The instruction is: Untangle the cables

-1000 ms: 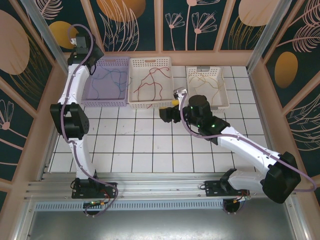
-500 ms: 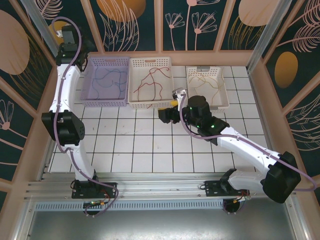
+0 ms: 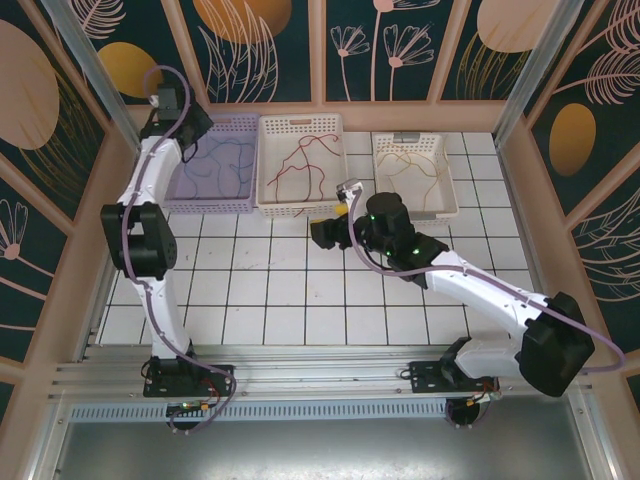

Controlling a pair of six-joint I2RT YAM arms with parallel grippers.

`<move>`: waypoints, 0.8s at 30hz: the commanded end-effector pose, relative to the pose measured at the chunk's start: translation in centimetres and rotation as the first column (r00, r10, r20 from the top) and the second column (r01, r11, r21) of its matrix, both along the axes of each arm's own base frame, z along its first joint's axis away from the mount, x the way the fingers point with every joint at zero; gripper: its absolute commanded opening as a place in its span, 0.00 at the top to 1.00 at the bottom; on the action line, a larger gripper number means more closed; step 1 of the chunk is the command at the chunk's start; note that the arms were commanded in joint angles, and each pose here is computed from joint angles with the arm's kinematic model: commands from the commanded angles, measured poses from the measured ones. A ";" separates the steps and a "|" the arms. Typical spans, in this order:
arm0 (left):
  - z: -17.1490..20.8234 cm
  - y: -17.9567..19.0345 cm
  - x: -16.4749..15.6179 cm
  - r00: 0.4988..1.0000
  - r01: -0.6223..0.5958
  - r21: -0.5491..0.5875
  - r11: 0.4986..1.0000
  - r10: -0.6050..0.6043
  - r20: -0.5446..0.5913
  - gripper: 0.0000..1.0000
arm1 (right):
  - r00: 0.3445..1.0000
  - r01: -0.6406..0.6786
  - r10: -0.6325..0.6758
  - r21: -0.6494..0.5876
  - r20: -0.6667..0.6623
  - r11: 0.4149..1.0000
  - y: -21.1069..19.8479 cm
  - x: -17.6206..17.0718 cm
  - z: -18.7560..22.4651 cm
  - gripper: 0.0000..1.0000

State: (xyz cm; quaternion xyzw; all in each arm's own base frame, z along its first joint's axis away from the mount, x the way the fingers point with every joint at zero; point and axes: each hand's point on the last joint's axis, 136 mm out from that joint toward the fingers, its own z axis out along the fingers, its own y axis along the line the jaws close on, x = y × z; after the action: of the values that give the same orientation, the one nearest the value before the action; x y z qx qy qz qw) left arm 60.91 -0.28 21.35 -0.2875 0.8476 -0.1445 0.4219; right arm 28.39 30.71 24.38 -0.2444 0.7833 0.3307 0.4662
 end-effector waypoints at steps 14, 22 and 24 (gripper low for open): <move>-6.7 -1.6 -1.6 0.993 0.055 0.045 0.997 -0.050 -0.108 0.29 | 0.987 0.164 -0.164 0.008 -0.002 0.986 -2.7 2.4 1.6 0.19; -1.6 -3.1 -4.4 0.991 0.112 0.075 0.991 -0.106 -0.077 0.01 | 0.960 0.278 -0.277 0.024 -0.034 0.960 -5.9 3.6 2.8 0.18; 0.2 -3.2 -5.9 0.993 0.111 0.086 0.990 -0.108 -0.039 0.01 | 0.926 0.377 -0.376 0.027 -0.029 0.926 -8.5 4.7 3.2 0.16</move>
State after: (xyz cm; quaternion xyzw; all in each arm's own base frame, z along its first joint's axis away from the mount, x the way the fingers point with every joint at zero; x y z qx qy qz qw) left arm 56.93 -2.95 16.76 -0.2450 0.8860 -0.1210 0.3746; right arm 32.04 25.26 24.66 -0.1354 0.8231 0.2693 0.4812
